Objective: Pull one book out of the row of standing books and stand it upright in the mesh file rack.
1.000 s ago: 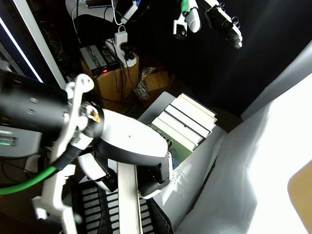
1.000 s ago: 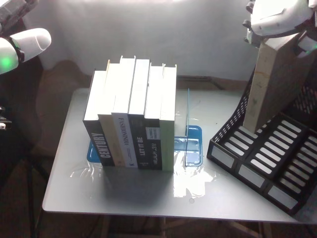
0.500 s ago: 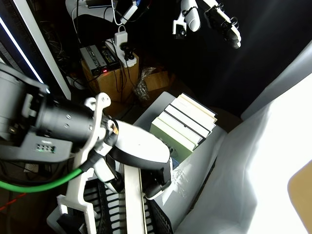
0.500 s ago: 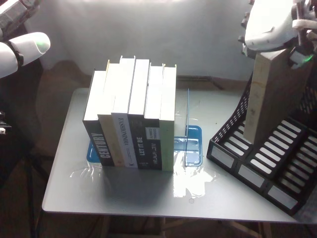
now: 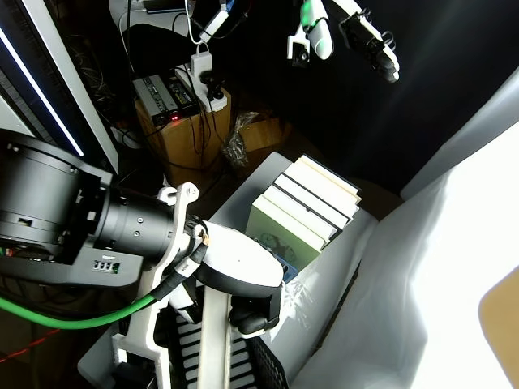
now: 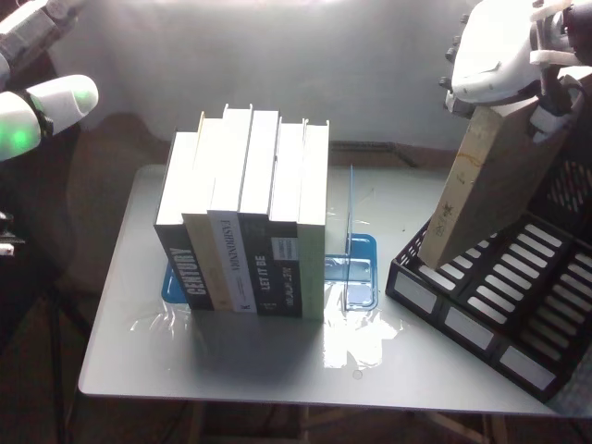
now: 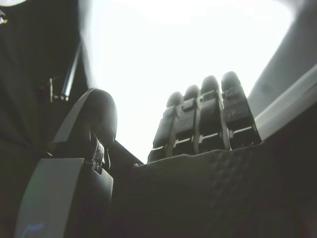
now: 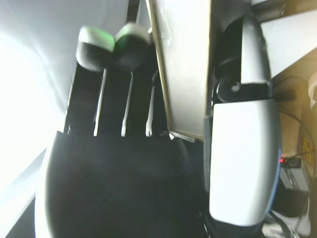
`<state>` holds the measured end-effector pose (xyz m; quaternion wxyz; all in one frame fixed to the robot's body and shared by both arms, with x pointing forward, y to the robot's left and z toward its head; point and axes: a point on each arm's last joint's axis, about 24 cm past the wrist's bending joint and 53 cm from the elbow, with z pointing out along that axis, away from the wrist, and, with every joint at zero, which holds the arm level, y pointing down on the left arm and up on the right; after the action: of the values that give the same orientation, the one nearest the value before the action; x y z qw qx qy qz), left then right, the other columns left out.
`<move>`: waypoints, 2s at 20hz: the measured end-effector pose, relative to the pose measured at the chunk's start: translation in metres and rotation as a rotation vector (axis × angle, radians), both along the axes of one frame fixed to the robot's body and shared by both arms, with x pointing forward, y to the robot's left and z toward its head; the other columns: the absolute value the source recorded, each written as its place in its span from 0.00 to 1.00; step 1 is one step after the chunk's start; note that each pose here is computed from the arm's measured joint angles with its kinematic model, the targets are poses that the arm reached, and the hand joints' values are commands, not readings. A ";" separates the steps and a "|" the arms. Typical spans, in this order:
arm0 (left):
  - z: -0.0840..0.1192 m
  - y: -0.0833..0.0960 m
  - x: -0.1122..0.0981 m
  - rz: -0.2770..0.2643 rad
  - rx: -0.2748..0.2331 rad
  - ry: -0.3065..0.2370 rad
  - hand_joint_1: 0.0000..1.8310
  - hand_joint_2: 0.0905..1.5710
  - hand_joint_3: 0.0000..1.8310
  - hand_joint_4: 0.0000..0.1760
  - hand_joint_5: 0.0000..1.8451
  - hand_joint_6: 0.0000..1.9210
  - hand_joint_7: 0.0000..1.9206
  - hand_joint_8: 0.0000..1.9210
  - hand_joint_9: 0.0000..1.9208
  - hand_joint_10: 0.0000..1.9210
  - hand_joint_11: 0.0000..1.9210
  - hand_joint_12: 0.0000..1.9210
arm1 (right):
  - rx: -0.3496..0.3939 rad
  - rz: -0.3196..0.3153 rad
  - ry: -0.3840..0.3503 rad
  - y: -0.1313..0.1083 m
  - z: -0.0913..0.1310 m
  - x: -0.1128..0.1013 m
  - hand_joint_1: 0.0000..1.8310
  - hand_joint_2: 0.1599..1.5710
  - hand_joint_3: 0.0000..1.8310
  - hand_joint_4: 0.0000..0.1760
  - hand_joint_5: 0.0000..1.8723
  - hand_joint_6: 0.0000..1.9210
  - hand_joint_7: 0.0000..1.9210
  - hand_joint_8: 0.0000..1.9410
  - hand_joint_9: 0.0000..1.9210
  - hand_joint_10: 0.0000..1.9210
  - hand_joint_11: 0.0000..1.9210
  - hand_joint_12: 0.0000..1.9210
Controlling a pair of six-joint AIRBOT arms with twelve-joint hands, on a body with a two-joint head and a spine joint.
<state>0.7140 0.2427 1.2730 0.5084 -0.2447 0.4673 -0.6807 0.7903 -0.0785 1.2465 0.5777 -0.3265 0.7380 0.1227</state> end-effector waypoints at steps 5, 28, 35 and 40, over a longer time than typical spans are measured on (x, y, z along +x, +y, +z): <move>-0.001 0.001 0.001 0.005 -0.009 0.000 0.28 0.91 0.00 0.00 0.00 0.00 0.00 0.00 0.00 0.00 0.00 0.00 | -0.011 -0.034 -0.002 -0.014 -0.006 0.009 0.62 0.79 0.00 0.00 0.39 0.67 0.35 0.84 0.30 0.90 0.26 1.00; -0.005 0.000 0.003 0.004 -0.008 -0.012 0.26 0.90 0.00 0.00 0.00 0.00 0.00 0.00 0.00 0.00 0.00 0.00 | -0.114 -0.088 0.068 -0.042 -0.071 0.016 0.54 0.60 0.00 0.16 0.03 0.07 0.04 0.00 0.02 0.23 0.00 0.65; -0.005 0.001 0.004 0.008 -0.011 -0.010 0.26 0.90 0.00 0.00 0.00 0.00 0.00 0.00 0.00 0.00 0.00 0.00 | -0.121 -0.069 0.060 -0.033 -0.071 0.012 0.47 0.52 0.00 0.15 0.00 0.00 0.00 0.00 0.00 0.03 0.00 0.42; -0.006 0.001 0.004 0.007 -0.012 -0.009 0.28 0.90 0.00 0.00 0.00 0.00 0.00 0.00 0.00 0.00 0.00 0.00 | -0.082 -0.068 0.054 -0.036 -0.062 0.002 0.40 0.56 0.01 0.03 0.00 0.00 0.00 0.00 0.00 0.00 0.00 0.00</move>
<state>0.7176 0.2434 1.2674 0.5115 -0.2464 0.4603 -0.6825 0.7924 -0.1146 1.1849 0.5473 -0.3212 0.7686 0.0812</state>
